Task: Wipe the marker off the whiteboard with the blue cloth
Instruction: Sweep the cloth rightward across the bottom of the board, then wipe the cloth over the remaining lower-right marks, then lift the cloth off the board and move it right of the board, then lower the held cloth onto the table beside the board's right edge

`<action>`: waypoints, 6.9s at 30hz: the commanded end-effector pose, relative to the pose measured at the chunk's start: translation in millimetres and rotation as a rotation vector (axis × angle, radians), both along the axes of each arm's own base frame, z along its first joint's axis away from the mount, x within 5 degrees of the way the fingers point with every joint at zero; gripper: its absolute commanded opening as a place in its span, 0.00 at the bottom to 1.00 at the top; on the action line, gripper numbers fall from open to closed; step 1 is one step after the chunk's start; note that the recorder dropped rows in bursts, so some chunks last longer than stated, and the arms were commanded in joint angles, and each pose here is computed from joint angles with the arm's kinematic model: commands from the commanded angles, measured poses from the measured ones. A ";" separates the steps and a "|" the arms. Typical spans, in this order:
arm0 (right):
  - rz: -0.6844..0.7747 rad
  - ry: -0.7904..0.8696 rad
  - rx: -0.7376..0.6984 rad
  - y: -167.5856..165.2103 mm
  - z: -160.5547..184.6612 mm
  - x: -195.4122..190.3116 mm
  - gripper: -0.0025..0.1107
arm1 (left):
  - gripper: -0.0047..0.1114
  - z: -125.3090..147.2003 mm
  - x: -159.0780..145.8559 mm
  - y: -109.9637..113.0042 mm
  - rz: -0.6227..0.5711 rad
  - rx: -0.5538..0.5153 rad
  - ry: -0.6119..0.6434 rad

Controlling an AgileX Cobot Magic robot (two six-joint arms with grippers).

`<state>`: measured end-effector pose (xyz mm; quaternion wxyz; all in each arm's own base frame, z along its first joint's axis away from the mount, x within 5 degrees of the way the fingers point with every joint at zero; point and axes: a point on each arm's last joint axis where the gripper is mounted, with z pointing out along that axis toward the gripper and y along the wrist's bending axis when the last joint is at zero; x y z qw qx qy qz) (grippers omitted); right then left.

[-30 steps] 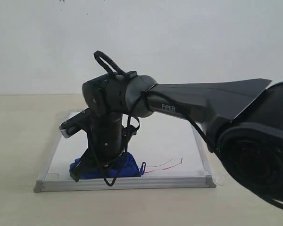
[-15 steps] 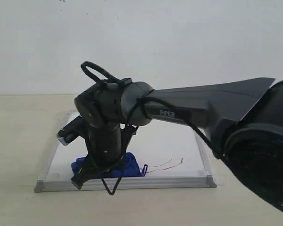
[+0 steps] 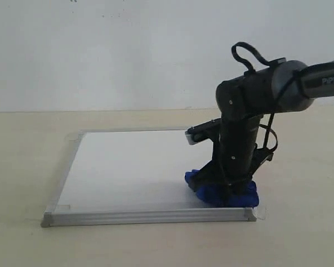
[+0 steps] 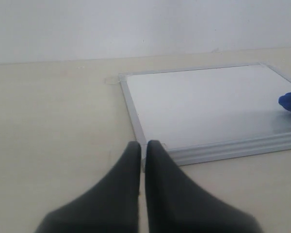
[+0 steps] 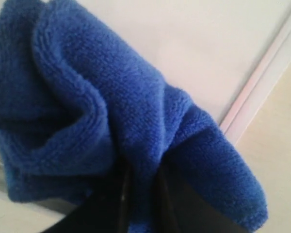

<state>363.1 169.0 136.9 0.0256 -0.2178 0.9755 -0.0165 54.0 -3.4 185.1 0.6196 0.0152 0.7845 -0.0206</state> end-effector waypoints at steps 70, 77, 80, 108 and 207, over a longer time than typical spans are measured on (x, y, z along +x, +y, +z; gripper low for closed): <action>0.426 -0.107 0.141 156.4 -2.3 -51.6 0.02 | 0.07 -0.6 -0.1 -0.7 -0.009 -0.007 -0.004; 0.368 -0.103 0.043 123.8 -3.1 -27.3 0.02 | 0.07 -0.6 -0.1 -0.7 -0.009 -0.007 -0.004; 0.300 -0.071 -0.016 94.5 -3.5 -10.1 0.02 | 0.07 -0.6 -0.1 -0.7 -0.009 -0.007 -0.004; 0.166 -0.221 -0.076 -21.2 123.6 11.2 0.02 | 0.07 -0.6 -0.1 -0.7 -0.009 -0.007 -0.004; 1.590 -0.401 -0.323 -64.6 106.0 -18.9 0.02 | 0.07 -0.6 -0.1 -0.7 -0.009 -0.007 -0.004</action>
